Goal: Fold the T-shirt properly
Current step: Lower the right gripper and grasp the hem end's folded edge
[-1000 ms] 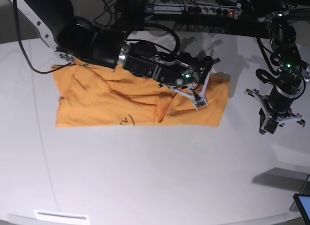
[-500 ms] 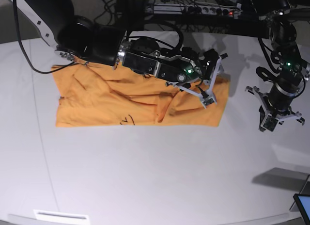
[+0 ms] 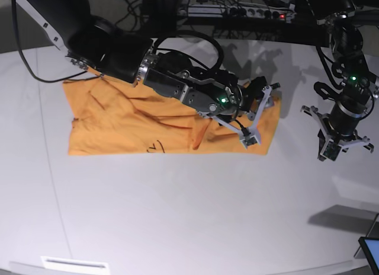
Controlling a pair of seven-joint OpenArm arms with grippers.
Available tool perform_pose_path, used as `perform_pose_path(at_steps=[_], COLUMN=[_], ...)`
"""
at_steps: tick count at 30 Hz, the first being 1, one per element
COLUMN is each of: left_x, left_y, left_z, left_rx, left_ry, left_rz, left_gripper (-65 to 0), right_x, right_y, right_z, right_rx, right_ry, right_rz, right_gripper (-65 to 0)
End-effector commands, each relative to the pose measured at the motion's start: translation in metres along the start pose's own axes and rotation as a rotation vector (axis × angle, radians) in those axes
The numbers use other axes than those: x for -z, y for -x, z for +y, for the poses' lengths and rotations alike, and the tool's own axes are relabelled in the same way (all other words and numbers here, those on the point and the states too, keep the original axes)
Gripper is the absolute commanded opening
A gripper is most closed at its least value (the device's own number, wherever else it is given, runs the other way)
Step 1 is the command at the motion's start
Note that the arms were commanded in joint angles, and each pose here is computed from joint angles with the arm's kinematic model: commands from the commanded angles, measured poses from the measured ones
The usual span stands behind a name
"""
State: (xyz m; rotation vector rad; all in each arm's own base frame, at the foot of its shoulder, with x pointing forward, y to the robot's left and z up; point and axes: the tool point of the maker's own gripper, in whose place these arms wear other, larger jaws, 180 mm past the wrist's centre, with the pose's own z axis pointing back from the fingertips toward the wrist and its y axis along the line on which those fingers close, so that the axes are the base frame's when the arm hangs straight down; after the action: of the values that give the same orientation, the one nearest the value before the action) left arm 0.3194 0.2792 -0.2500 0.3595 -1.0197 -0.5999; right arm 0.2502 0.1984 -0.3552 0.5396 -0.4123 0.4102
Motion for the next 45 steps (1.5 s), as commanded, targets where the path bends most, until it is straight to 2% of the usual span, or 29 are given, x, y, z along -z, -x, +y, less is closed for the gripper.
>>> perform_pose_path(at_steps=[1,5,8,12,16,21,25,30,45], left_x=[-0.003,-0.003,-0.003,-0.002,0.000,0.000,0.000,0.000,0.001], left_y=[-0.010,-0.010,-0.010,-0.008,-0.003,-0.001,-0.001,-0.001,-0.003], left_z=[0.012,0.012,0.012,0.015,0.016,0.014,0.015,0.014,0.016], left_rx=[0.012,0.014,0.014,0.020,0.010,0.009,0.010,0.010,0.009], left_ry=[-0.031,-0.032,-0.032,-0.032,-0.029,-0.026,-0.027,-0.026,-0.030], left_rz=[-0.033,-0.033,-0.033,-0.025,-0.016,-0.011,-0.011,-0.009,-0.016], left_gripper=[-65.0,-65.0,-65.0,-65.0,-65.0,-65.0,-65.0,-65.0,-65.0], right_x=[-0.006,-0.006,-0.004,-0.002,0.000,-0.001,-0.005,-0.007,-0.003], right_y=[-0.020,-0.017,0.003,0.022,0.027,0.021,0.002,-0.007,0.011], right_z=[0.008,0.005,-0.005,-0.007,-0.016,-0.011,-0.018,-0.019,-0.015], right_rx=[-0.014,0.000,0.055,0.074,0.083,0.081,0.181,0.180,0.212], right_ry=[-0.020,-0.007,0.027,0.028,0.045,0.034,0.023,-0.023,-0.037], right_rz=[-0.058,-0.047,0.030,0.082,0.076,0.060,0.022,-0.003,0.033], right_gripper=[-27.7,-27.7,-27.7,-27.7,-27.7,-27.7,-27.7,-27.7,-27.7])
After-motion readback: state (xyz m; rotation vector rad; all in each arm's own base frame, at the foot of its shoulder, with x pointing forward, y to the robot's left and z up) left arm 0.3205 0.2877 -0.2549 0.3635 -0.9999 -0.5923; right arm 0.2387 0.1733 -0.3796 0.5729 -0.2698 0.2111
